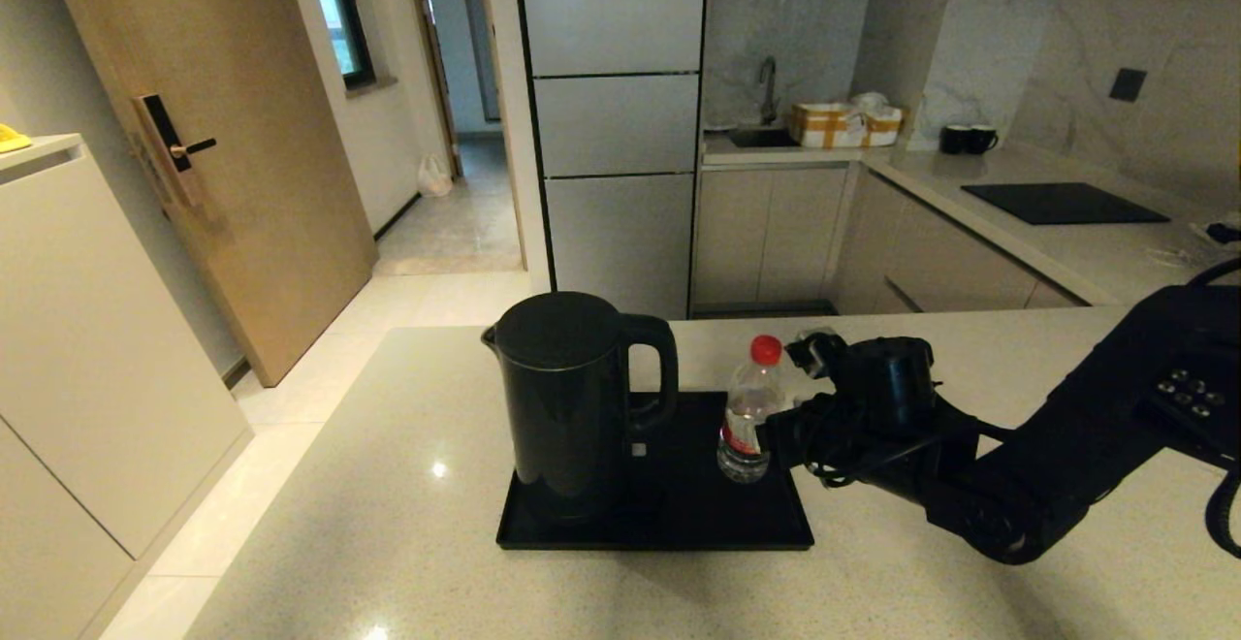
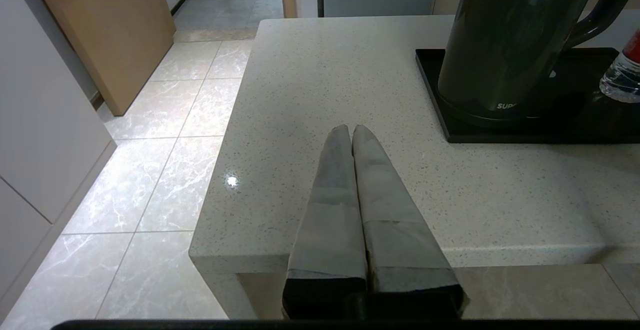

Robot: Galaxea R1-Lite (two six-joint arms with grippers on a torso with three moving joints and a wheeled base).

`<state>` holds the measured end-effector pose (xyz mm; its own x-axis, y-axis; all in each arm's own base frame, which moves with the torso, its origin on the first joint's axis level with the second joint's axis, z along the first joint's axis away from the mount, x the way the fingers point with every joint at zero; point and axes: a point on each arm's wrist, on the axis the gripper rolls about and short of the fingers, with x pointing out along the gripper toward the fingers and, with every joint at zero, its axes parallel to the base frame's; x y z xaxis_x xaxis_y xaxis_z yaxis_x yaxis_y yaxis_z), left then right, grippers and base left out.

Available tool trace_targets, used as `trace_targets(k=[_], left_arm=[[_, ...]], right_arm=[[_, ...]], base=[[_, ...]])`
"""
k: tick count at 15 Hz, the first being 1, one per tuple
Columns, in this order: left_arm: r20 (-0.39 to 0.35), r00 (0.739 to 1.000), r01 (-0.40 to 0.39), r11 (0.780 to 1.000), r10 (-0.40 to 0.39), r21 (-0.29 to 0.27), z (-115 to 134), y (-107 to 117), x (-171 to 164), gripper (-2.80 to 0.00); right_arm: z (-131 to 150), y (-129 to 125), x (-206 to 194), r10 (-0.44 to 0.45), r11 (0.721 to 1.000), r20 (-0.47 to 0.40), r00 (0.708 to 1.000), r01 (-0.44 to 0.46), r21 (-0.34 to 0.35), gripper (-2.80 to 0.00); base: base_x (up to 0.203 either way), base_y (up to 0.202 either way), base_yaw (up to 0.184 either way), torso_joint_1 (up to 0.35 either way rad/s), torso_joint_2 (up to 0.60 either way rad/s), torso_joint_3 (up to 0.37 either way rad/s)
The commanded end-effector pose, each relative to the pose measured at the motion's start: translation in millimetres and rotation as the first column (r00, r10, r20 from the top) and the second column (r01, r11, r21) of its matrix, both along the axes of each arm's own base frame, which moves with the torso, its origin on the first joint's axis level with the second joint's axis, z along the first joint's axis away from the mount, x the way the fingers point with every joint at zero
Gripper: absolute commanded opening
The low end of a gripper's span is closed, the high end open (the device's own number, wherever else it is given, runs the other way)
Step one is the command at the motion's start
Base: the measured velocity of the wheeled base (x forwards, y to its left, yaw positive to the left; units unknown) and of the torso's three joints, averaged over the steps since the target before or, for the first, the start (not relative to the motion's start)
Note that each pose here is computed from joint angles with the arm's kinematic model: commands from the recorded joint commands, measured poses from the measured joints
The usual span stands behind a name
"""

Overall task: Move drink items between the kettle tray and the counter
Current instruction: Pick up the bottled water

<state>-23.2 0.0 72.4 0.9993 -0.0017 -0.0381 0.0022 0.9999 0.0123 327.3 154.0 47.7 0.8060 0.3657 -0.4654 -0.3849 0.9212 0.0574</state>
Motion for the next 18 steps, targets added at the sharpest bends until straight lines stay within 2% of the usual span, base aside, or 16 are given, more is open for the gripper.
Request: trace_targets(k=[1,6,8,10,11,18], left_arm=[[0.001,1.000,0.000,1.000,0.000,0.000,0,0,0,-2.80],[0.000,1.000,0.000,1.000,0.000,0.000,0,0,0,-2.80],[0.000,1.000,0.000,1.000,0.000,0.000,0,0,0,-2.80],[0.000,1.000,0.001,1.000,-0.001,0.000,0,0,0,-2.80],[0.000,1.000,0.000,1.000,0.000,0.000,0,0,0,-2.80],[0.000,1.000,0.000,1.000,0.000,0.000,0,0,0,-2.80]], right_arm=[[-4,3,5,-0.005,1.000,0.004,1.000,0.005,-0.001,0.00],[-4,13,20,-0.033,0.999,0.040,0.999,0.033,0.004,0.00],[-13,17,27,-0.083,0.996,0.052,0.995,0.084,-0.020,0.00],[-15,18,28,-0.096,0.995,0.064,0.993,0.098,-0.030,0.00],[-14,18,27,-0.095,0.995,0.063,0.993,0.097,-0.031,-2.80],[-3,22,20,-0.088,0.996,0.049,0.995,0.089,-0.011,-2.80]], base=[[0.000,0.000,0.000,0.000,0.00,0.000],[0.000,0.000,0.000,0.000,0.00,0.000],[0.000,0.000,0.000,0.000,0.00,0.000],[0.000,0.000,0.000,0.000,0.00,0.000],[0.000,0.000,0.000,0.000,0.00,0.000],[0.000,0.000,0.000,0.000,0.00,0.000]])
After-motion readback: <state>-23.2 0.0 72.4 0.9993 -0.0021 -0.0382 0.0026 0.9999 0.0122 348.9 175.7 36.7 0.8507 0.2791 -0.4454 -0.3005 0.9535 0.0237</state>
